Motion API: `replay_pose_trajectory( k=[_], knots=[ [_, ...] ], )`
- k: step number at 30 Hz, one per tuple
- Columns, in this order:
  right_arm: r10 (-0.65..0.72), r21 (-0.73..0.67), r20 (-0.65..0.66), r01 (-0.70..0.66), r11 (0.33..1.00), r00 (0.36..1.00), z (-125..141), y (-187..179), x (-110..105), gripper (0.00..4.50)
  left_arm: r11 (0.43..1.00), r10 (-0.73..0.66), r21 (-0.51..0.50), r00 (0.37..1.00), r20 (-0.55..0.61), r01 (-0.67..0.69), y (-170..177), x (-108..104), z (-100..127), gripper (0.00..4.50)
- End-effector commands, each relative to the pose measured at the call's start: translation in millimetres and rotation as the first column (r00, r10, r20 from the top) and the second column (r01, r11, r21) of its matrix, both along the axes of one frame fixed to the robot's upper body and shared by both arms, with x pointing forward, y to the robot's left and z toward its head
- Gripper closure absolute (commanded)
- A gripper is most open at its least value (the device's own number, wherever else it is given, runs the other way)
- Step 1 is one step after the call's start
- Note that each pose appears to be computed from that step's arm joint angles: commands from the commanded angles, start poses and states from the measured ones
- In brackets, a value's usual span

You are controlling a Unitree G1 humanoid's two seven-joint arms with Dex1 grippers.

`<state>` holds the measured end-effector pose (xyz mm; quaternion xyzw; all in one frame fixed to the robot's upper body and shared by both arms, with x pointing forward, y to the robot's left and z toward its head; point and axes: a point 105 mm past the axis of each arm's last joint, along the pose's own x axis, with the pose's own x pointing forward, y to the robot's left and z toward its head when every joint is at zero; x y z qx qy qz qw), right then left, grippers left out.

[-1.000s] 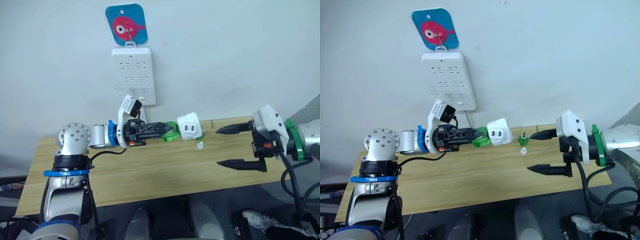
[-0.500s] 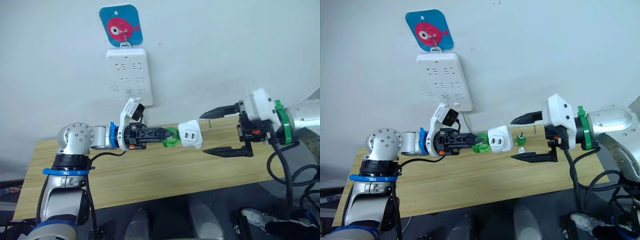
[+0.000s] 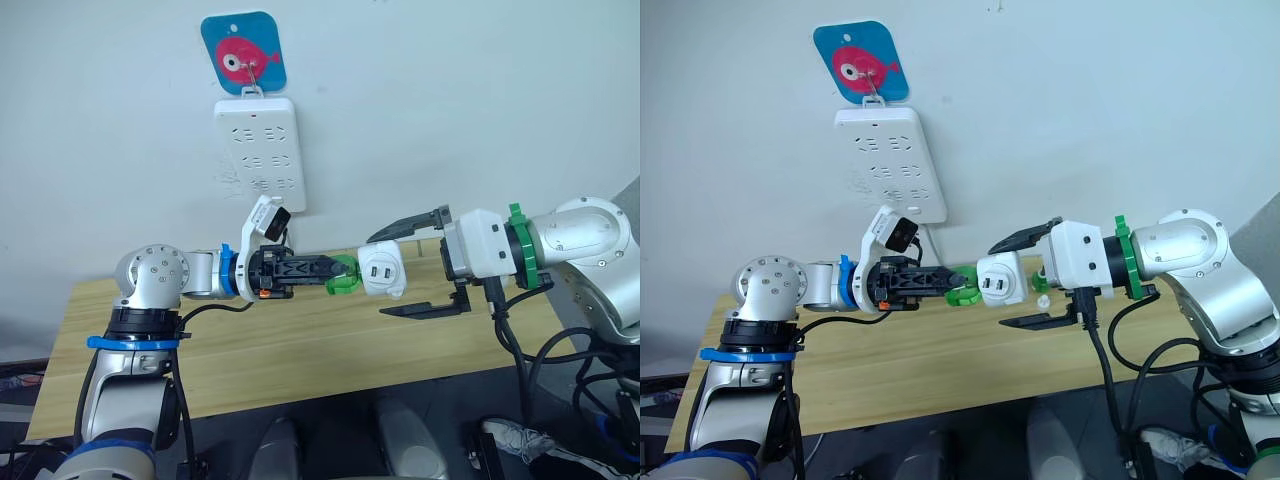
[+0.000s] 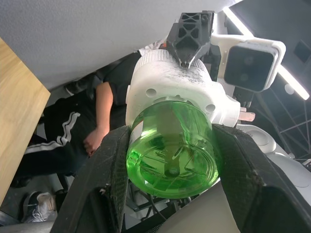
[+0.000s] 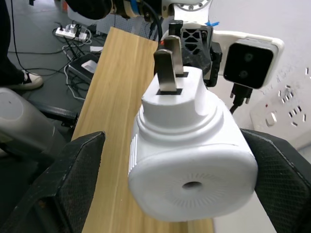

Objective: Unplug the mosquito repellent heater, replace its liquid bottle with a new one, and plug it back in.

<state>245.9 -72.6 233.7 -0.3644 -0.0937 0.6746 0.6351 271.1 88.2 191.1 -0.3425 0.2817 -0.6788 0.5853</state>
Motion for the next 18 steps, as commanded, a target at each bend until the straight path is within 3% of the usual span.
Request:
replay_pose_trajectory(
  k=[1,3,14,18],
  knots=[
    [0.031,-0.010,0.072,-0.031,0.999,0.997,5.4,1.1,-2.6,0.87,0.999,-0.037,-0.038,0.998,0.054,0.039,-1.9,-6.4,14.0,2.24],
    [0.034,-0.009,0.085,-0.033,0.999,0.996,5.1,0.7,-1.6,1.49,0.998,-0.043,-0.035,0.998,0.055,0.045,-1.9,-7.8,13.7,2.24],
    [0.034,0.016,0.081,-0.035,0.999,0.996,7.0,0.1,0.8,1.51,0.999,-0.045,-0.026,0.996,0.072,0.047,-4.4,-8.8,13.1,2.24],
    [0.028,0.019,0.064,-0.029,0.999,0.998,6.8,-0.9,1.2,1.51,1.000,-0.024,0.012,0.984,0.175,0.022,-3.7,-8.0,11.8,1.02]
  ],
)
